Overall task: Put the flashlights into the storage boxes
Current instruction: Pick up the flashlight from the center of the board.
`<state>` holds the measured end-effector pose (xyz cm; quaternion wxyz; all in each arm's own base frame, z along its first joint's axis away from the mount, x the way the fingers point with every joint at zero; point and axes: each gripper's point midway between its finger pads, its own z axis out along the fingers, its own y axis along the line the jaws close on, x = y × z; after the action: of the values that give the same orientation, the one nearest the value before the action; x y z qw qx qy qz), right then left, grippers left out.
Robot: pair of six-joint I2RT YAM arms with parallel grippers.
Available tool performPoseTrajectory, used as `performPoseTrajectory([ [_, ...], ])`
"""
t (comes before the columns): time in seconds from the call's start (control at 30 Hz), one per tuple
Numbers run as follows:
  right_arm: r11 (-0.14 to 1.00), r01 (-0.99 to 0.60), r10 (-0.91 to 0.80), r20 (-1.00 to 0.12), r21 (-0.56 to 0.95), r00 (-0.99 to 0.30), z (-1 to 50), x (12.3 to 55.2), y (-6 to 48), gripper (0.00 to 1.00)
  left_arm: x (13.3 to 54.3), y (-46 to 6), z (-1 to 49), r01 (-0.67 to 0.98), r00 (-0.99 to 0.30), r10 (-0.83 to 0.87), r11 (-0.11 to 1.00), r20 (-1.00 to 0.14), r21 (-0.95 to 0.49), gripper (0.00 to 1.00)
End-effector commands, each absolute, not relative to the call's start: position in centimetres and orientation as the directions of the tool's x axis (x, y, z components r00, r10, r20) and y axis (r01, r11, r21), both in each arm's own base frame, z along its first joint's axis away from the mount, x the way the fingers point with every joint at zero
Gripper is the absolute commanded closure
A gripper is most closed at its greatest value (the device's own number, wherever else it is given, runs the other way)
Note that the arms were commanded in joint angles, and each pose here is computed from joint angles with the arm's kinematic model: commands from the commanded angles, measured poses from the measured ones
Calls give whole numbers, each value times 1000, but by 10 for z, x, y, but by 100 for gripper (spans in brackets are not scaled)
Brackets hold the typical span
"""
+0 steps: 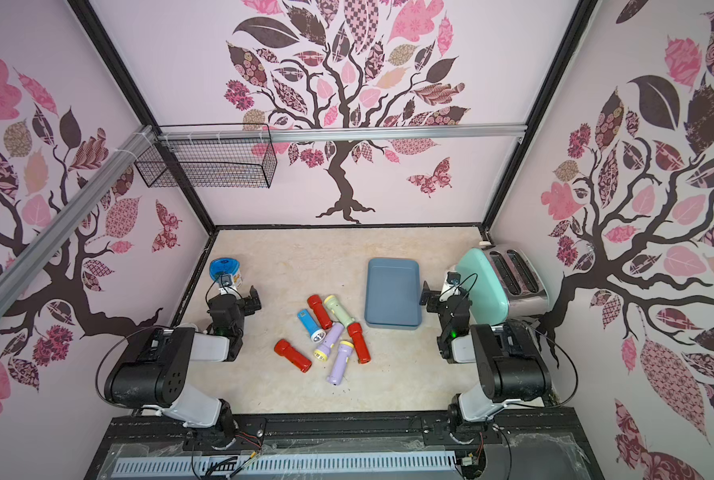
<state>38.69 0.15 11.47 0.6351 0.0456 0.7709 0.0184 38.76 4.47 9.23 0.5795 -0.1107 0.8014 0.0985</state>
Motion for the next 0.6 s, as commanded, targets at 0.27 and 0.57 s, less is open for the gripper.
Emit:
performPoseTrajectory([
  [0.27, 995, 54, 90, -976, 81, -196, 112, 388, 0, 1, 393, 45, 104, -291, -270, -66, 957, -961, 16, 2],
  [0.57, 995, 50, 94, -976, 85, -198, 111, 387, -1, 0, 393, 45, 104, -290, -272, -66, 957, -960, 16, 2],
])
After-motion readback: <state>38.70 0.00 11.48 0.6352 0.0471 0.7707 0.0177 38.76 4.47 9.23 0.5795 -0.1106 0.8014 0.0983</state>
